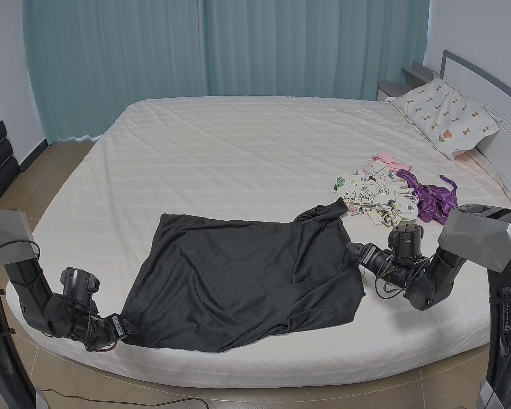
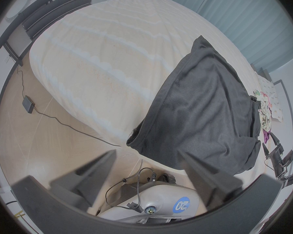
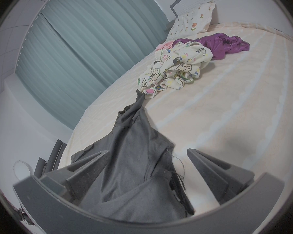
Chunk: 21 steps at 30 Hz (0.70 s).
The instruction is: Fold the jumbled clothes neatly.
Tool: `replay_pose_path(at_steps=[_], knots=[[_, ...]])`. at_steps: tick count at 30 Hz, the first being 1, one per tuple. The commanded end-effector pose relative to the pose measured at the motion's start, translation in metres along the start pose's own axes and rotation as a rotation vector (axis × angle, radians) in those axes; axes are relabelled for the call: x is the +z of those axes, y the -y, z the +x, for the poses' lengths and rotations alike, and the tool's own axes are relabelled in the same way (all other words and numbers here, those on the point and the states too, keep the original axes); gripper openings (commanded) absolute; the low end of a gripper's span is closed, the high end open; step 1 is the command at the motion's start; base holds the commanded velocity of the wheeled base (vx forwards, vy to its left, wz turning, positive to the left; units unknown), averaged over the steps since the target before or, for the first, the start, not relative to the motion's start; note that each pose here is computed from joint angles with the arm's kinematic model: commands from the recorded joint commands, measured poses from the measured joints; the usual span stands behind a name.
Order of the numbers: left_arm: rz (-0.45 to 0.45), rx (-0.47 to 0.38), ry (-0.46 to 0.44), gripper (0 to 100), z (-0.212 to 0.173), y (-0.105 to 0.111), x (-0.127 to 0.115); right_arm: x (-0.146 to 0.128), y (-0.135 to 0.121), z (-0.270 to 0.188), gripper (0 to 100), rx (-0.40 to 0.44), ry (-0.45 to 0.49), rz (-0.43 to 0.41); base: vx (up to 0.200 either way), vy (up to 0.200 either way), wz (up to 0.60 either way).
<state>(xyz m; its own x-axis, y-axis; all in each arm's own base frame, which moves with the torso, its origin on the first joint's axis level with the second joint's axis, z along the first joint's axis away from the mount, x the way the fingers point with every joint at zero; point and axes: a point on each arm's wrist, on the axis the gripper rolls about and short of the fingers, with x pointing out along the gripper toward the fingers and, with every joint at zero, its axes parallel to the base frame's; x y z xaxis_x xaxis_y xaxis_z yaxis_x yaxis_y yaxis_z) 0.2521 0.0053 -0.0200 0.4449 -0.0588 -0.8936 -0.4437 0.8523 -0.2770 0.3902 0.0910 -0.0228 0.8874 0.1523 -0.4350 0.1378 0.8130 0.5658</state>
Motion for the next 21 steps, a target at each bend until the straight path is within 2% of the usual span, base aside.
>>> replay_pose_path(at_steps=[1,5,13,18,19,21], knots=[[0.002,0.012,-0.011,100,0.003,-0.001,-0.002,0.002,-0.003,-0.012,100,0.01,-0.015,0.016,0.0,0.0,0.0],[0.01,0.037,0.008,100,0.007,0.001,-0.002,0.001,-0.006,-0.021,100,0.027,-0.04,0.034,0.0,0.0,0.0],[0.074,0.103,0.121,100,0.036,0.014,-0.011,-0.013,-0.011,-0.037,100,0.03,-0.1,0.018,0.0,0.0,0.0],[0.104,0.125,0.173,100,0.048,0.022,-0.014,-0.023,-0.009,-0.048,100,0.045,-0.174,-0.003,0.0,0.0,0.0],[0.102,0.119,0.18,0,0.049,0.024,-0.014,-0.025,-0.01,-0.051,100,0.057,-0.195,-0.008,0.0,0.0,0.0],[0.1,0.111,0.19,0,0.049,0.026,-0.013,-0.029,-0.01,-0.053,100,0.066,-0.221,-0.017,0.0,0.0,0.0]])
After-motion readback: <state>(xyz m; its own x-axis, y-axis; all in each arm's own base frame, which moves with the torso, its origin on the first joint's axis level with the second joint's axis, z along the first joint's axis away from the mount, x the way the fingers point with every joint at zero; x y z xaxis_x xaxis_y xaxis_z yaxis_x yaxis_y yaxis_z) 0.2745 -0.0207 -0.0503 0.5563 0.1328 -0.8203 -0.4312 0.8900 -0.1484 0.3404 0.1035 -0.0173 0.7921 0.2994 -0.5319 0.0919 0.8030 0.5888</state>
